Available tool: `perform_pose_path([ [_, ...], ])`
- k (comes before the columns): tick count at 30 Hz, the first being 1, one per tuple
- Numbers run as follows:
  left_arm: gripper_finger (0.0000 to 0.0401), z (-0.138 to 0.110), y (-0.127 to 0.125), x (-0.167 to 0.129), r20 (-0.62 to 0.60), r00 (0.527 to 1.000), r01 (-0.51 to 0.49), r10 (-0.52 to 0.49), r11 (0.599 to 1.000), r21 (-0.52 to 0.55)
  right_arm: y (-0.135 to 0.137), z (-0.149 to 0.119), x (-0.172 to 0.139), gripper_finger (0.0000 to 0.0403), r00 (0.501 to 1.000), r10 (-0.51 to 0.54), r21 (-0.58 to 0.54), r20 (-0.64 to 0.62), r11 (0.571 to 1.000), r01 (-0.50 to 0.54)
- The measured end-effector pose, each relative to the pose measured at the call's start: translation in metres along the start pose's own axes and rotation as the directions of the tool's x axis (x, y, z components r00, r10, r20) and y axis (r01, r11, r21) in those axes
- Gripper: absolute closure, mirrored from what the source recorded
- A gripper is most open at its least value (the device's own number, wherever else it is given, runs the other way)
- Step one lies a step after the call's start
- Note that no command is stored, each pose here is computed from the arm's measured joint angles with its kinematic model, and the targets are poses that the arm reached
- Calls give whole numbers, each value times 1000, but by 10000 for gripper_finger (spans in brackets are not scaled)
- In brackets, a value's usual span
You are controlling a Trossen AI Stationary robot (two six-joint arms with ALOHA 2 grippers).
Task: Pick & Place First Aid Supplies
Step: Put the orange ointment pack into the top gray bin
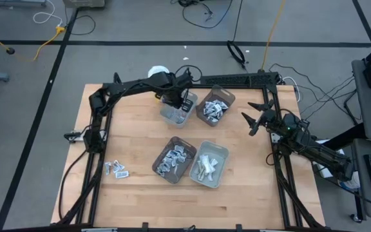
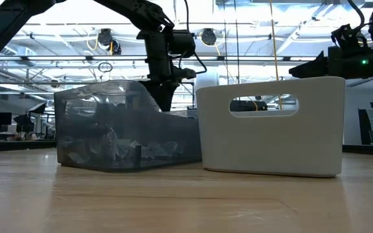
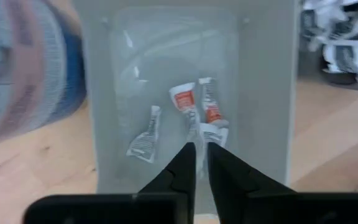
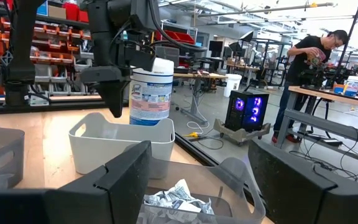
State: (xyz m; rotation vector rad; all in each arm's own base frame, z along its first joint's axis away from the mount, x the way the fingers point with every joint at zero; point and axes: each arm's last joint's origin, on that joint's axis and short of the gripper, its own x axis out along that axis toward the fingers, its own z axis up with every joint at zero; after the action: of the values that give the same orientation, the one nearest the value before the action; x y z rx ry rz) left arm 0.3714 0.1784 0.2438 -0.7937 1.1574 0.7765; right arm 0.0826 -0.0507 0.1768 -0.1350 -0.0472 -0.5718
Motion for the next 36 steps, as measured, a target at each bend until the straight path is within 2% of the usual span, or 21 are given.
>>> perform_pose_path([
  [4,322,-1,0,0,21,999,-39,40,999,-16,0,0,0,140,1000,0,0,0,1000,0],
  [12,233,-2,-2,0,21,999,-38,38,999,-9,0,0,0,140,1000,0,0,0,1000,0],
  [15,205,-3,-3,0,6,1000,-17,17,999,40,0,0,0,140,1000,0,0,0,1000,0],
  [18,189,-6,-5,-6,-19,999,29,-26,990,137,0,0,0,140,1000,0,0,0,1000,0],
  [23,188,-20,-6,-14,-135,990,74,-39,960,269,0,0,0,140,1000,0,0,0,1000,0],
  [29,205,-38,-3,-16,-299,954,79,26,940,333,0,0,0,140,1000,0,0,0,1000,0],
  [33,214,-51,-5,-22,-338,939,69,58,934,352,0,0,0,140,1000,0,0,0,1000,0],
  [36,219,-67,-5,-29,-311,950,83,39,926,368,0,0,0,140,1000,0,0,0,1000,0],
])
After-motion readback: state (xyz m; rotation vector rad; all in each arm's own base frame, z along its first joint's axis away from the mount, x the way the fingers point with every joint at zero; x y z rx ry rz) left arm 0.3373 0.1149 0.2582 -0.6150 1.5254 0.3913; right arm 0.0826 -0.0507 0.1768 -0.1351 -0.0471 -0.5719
